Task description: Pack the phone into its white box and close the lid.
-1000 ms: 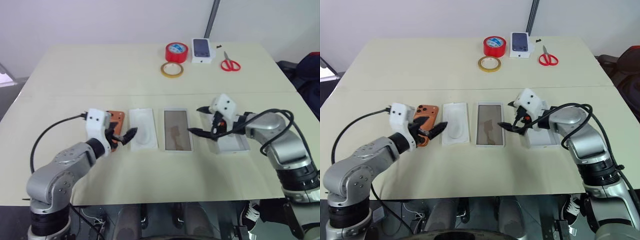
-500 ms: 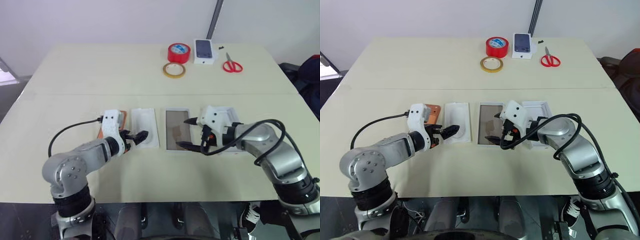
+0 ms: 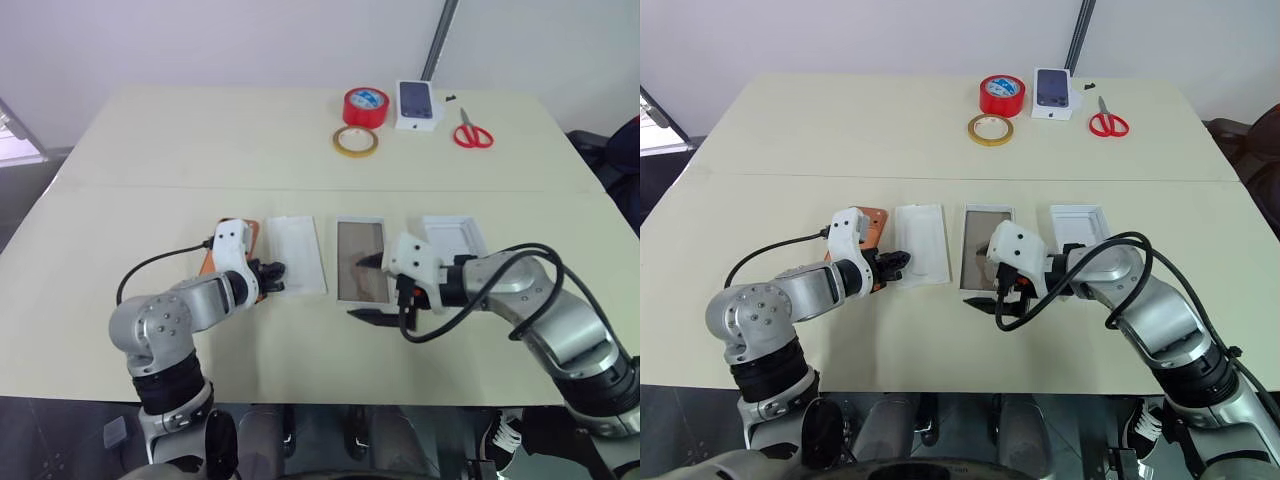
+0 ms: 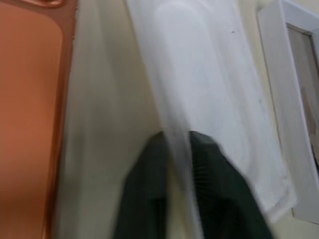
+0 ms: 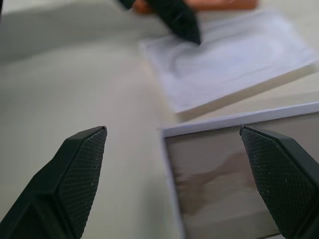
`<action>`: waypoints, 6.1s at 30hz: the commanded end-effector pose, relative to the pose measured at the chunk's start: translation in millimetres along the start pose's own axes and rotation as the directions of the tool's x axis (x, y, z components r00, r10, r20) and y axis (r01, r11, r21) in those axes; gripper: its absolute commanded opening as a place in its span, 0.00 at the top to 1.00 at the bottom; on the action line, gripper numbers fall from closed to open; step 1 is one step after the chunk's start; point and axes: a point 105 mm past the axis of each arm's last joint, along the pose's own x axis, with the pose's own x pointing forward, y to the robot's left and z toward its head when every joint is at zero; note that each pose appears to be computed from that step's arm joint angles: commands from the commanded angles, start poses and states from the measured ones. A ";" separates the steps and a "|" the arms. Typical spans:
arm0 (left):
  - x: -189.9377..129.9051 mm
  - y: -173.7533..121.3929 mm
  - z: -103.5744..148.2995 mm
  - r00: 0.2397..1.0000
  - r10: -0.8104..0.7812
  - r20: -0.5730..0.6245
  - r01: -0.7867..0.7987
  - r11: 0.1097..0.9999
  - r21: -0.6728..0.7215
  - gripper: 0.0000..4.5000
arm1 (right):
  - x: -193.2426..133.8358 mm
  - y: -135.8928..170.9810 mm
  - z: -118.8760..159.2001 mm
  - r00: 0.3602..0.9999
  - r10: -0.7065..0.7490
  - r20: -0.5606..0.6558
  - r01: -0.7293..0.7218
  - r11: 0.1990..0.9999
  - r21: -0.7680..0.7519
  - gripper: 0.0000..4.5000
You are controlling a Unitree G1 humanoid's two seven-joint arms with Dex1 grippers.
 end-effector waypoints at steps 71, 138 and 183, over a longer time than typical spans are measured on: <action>-4.5 -43.3 16.1 0.986 -0.157 0.058 0.156 0.988 0.019 0.45 | -15.2 -79.5 19.8 0.958 -0.282 0.044 0.285 0.954 -0.091 0.00; -95.8 61.1 22.3 0.945 -0.165 0.283 0.025 0.897 0.442 0.33 | 76.7 -68.1 83.3 0.950 -0.293 0.109 0.288 0.956 0.058 0.99; -55.5 48.8 -8.3 0.970 -0.235 -0.066 0.229 0.970 -0.087 0.01 | 167.9 -10.6 91.4 0.996 -0.078 -0.047 0.073 0.992 -0.104 1.00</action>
